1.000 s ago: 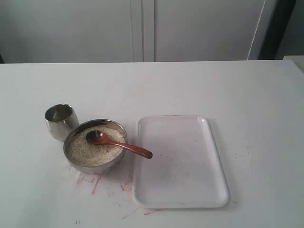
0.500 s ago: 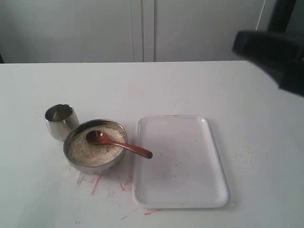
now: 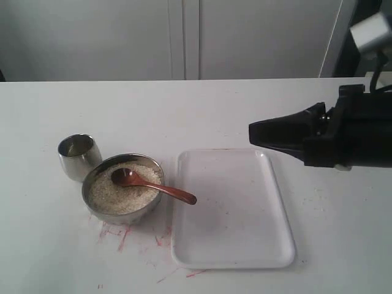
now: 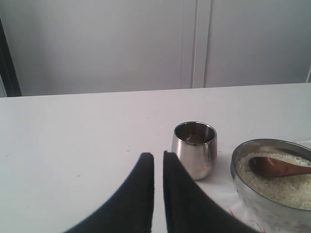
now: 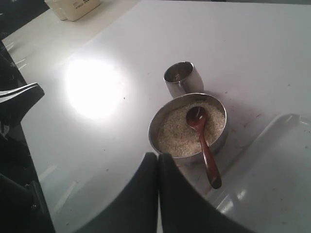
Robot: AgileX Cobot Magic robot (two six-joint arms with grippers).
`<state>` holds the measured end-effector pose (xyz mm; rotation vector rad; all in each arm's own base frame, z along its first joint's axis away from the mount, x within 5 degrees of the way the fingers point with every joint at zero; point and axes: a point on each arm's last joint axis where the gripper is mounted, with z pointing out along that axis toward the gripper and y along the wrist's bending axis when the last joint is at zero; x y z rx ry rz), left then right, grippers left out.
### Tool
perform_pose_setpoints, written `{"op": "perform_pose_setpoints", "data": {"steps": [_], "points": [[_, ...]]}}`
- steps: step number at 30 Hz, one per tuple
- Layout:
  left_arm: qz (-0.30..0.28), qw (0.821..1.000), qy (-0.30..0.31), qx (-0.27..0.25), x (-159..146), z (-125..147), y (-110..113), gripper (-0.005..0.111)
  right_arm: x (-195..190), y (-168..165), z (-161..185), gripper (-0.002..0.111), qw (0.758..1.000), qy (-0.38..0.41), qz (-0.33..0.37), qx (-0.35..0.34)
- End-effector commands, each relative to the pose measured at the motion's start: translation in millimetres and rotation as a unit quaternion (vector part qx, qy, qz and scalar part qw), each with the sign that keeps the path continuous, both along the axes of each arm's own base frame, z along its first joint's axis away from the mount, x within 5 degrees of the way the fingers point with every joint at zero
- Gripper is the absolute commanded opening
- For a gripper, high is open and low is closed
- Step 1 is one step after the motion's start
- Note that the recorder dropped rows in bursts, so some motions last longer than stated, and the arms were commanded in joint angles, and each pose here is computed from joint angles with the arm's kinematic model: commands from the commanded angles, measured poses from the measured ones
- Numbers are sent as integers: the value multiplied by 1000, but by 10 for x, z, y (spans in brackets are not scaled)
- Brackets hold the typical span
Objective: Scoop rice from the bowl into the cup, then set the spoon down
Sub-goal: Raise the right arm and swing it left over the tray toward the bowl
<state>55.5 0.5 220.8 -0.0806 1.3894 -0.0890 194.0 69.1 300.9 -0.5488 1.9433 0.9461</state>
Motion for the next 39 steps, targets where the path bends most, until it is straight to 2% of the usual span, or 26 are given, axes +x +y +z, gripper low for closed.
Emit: {"op": "perform_pose_setpoints", "data": {"steps": [1,10,13,19,21,23,24,28,34,37,39], "points": [[-1,1000,-6,-3,-7,18,0,14,50,11,-1,0,1000,4,4,13],[-1,1000,-6,-3,-7,18,0,14,145,151,-144,0,997,50,41,36],[-1,1000,-6,-3,-7,18,0,14,216,236,-203,0,996,52,66,-2],[-1,1000,-6,-3,-7,18,0,14,373,465,-231,0,993,62,103,-8],[-1,1000,-6,-3,-7,18,0,14,439,540,-255,0,993,59,101,-19],[-1,1000,-6,-3,-7,18,0,14,546,585,-312,0,996,51,61,-45],[-1,1000,-6,-3,-7,18,0,14,605,597,-324,0,997,34,30,-66],[-1,1000,-6,-3,-7,18,0,14,741,600,-239,0,990,-50,-27,-132],[-1,1000,-6,-3,-7,18,0,14,775,593,197,0,962,-183,-85,-185],[-1,1000,-6,-3,-7,18,0,14,640,734,569,0,938,-285,-41,-194],[-1,1000,-6,-3,-7,18,0,14,574,818,688,0,938,-302,-9,-173]]}}
